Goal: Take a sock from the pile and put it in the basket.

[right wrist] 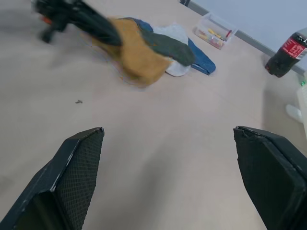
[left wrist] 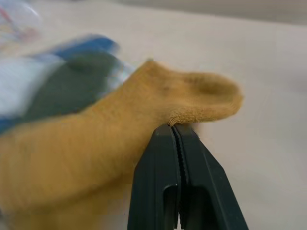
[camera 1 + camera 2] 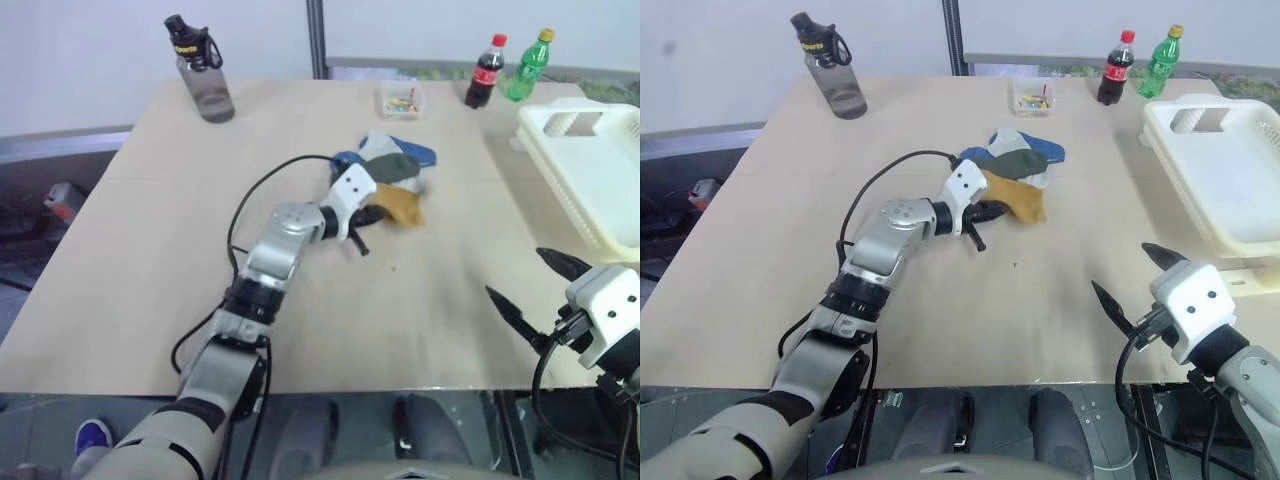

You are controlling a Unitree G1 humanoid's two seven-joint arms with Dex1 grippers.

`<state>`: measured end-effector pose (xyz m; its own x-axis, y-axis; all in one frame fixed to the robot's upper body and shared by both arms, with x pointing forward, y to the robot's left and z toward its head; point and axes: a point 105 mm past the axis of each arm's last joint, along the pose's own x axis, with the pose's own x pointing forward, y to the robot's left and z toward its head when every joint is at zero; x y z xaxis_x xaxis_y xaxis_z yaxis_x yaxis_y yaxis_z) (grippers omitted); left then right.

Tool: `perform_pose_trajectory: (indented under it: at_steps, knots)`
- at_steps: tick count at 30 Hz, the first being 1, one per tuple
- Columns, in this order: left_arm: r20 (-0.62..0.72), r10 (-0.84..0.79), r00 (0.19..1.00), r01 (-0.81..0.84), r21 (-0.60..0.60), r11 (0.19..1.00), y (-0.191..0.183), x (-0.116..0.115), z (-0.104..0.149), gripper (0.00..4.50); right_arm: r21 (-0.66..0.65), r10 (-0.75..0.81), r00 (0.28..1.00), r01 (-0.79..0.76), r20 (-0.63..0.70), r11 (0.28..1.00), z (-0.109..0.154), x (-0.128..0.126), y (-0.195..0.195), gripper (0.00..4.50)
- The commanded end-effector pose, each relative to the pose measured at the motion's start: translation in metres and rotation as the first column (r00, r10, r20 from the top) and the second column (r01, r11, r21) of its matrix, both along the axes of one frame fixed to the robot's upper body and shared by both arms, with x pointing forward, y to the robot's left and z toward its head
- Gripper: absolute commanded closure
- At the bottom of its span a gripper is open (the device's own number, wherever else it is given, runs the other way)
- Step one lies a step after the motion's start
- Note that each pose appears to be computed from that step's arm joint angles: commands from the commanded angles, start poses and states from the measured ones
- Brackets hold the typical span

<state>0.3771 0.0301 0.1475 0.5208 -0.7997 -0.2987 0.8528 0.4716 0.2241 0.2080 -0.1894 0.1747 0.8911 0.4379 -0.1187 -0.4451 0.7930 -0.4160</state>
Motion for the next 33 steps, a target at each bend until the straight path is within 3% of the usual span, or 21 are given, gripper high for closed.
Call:
perform_pose_trajectory:
  at_steps: [1, 8, 12, 17, 20, 24, 29, 33]
  knots:
    - [-0.165, -0.181, 0.970, 0.178, -0.030, 0.984, -0.024, -0.050, 0.005, 4.44, -0.005, 0.009, 0.999, -0.009, 0.031, 1.000, 0.005, -0.001, 0.003, 0.00]
    - [-0.359, -0.299, 0.884, 0.286, -0.091, 0.954, -0.053, -0.085, 0.004, 4.44, -0.005, -0.008, 1.000, 0.008, 0.020, 1.000, 0.003, -0.007, 0.002, 0.00]
    - [-0.391, -0.318, 0.864, 0.316, -0.070, 0.946, -0.076, -0.084, -0.003, 4.44, 0.003, -0.027, 1.000, 0.027, -0.015, 1.000, -0.002, -0.010, -0.001, 0.00]
    - [-0.422, -0.427, 0.799, 0.454, -0.040, 0.890, -0.094, -0.102, -0.014, 4.44, 0.048, -0.058, 0.991, 0.064, -0.119, 0.997, -0.016, -0.015, -0.005, 0.00]
    - [-0.435, -0.445, 0.783, 0.471, -0.052, 0.881, -0.082, -0.102, -0.010, 3.64, 0.079, -0.070, 0.982, 0.085, -0.177, 0.993, -0.022, -0.017, -0.006, 0.00]
    - [-0.379, -0.494, 0.783, 0.480, -0.136, 0.866, -0.058, -0.099, 0.017, 1.83, 0.088, -0.073, 0.973, 0.094, -0.219, 0.992, -0.029, -0.011, -0.008, 0.00]
    - [-0.190, -0.434, 0.881, 0.405, -0.173, 0.898, -0.023, -0.078, 0.036, 1.83, 0.076, -0.093, 0.953, 0.119, -0.287, 0.990, -0.048, 0.014, -0.012, 0.00]
    - [-0.135, -0.276, 0.952, 0.262, -0.112, 0.959, -0.003, -0.054, 0.010, 1.83, 0.096, -0.095, 0.944, 0.132, -0.315, 0.987, -0.058, 0.034, -0.011, 0.00]
